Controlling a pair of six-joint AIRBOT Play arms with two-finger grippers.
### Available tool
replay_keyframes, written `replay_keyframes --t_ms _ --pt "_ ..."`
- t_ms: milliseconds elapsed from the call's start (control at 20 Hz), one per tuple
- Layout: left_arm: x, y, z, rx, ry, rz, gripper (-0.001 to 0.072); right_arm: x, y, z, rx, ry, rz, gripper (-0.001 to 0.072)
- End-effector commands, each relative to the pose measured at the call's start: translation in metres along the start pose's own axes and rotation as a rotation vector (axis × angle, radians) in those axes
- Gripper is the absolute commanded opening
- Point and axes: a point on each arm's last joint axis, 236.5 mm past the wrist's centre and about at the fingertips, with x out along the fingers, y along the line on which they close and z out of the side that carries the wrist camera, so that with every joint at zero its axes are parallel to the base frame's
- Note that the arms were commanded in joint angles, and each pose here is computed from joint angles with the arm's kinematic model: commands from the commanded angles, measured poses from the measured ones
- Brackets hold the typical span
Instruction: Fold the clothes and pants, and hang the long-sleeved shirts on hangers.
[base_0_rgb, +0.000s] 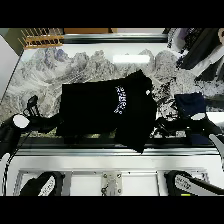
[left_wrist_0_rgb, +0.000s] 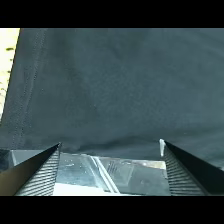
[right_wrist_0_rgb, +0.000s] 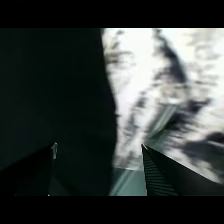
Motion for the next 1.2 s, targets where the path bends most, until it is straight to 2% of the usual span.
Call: replay_keyframes --t_ms 0,150,200,250,300,350,650,750,950,1150 --pt "-0.006 -0.003 0.001 -0.004 -0.041 -0.008 0.0682 0.029 0.007 0.002 0.008 -0.013 0.006 0.0588" --pt "-0.007 -0.003 0.001 -0.016 -0.046 -0.010 0.0682 0.038 0.016 0.009 -0.008 -0.059 0.002 0.0580" --pt "-0.007 -0.004 0.001 -0.019 -0.046 -0.011 0.0683 0.038 0.016 0.011 -0.013 -0.068 -0.001 0.0515" --pt "-0.007 -0.003 0.001 -0.026 -0.046 -0.010 0.0681 0.038 0.017 0.012 -0.019 -0.070 -0.001 0.0267" --pt "-0.008 -0.002 0.002 -0.053 -0.047 -0.008 0.0681 0.037 0.017 0.013 -0.028 -0.072 -0.001 0.0053" --pt "-0.008 0.002 0.002 -0.103 -0.046 -0.004 0.0681 0.036 0.018 0.013 -0.034 -0.074 0.001 0.0013" --pt "0.006 0.064 -0.034 -0.553 -0.019 0.066 0.0682 0.025 0.028 0.017 -0.068 -0.109 0.015 0.0012" --pt "0.015 0.084 -0.040 -0.658 -0.056 0.081 0.0681 0.025 0.029 0.018 -0.069 -0.111 0.016 0.0012" --pt "0.036 0.088 -0.042 -0.773 -0.064 0.038 0.0681 0.025 0.029 0.017 -0.068 -0.110 0.016 0.0012" --pt "0.058 0.073 -0.046 -0.704 0.020 0.058 0.0682 0.025 0.031 0.018 -0.059 -0.113 0.027 0.0013"
